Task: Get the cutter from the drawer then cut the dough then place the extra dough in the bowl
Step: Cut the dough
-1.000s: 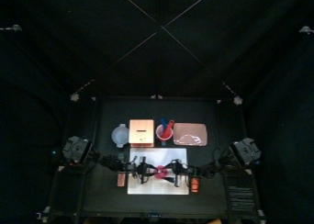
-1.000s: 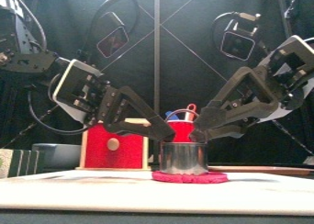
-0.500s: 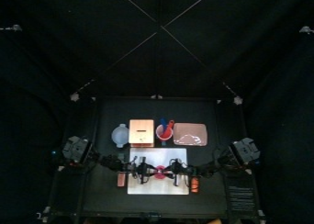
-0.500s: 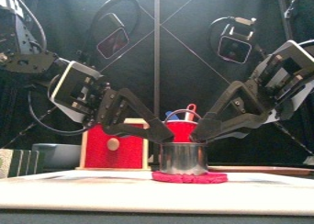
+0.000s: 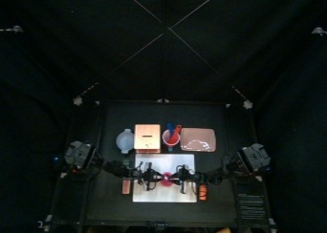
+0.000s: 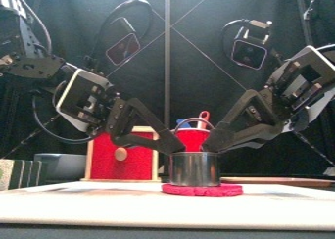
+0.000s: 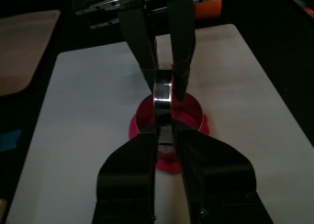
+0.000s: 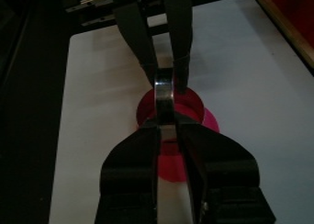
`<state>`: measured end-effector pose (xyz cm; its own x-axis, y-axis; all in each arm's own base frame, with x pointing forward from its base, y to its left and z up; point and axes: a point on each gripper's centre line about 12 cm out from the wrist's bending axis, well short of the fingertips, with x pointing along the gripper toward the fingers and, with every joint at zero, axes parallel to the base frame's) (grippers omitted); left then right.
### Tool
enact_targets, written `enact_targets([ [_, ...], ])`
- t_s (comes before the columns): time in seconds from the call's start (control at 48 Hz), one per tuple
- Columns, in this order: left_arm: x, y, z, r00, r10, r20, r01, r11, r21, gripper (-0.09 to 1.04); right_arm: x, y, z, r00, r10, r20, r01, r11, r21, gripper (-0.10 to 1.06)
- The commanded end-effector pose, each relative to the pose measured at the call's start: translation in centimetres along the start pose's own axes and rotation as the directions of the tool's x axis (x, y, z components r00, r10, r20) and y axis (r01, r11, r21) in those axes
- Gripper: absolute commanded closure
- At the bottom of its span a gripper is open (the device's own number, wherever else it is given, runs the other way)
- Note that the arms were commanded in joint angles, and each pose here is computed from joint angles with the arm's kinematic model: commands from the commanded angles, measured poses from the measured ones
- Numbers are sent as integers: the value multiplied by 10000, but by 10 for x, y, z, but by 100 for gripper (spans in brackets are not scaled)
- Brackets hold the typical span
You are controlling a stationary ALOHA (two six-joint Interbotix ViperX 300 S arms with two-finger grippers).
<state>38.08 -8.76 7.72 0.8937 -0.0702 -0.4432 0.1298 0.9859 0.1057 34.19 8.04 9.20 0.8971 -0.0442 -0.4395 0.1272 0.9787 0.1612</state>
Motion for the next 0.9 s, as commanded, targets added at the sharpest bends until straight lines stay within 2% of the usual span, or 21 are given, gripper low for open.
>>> enact_targets([
  [0.021, -1, -8, -4, 9982, -382, -473, 393, 9989, 244, 55, 1, -1, 1, 9995, -23, -327, 30, 9998, 215, 50],
  [0.25, 2, -24, -24, 9836, -850, -1593, 921, 9950, 379, 56, 1, 0, -13, 9908, 75, -1354, -45, 9997, 222, 50],
  [0.417, 7, -27, -34, 9773, -903, -1919, 996, 9943, 391, 56, 5, -2, -23, 9838, -40, -1791, 89, 9996, 267, 50],
  [0.646, 7, -30, -55, 9501, -1044, -2938, 1207, 9920, 376, 56, 9, -6, -25, 9804, -163, -1964, 234, 9991, 340, 50],
  [0.896, 8, -30, -68, 9341, -1003, -3427, 1141, 9933, 203, 56, 10, -8, -22, 9816, -199, -1899, 276, 9989, 380, 50],
])
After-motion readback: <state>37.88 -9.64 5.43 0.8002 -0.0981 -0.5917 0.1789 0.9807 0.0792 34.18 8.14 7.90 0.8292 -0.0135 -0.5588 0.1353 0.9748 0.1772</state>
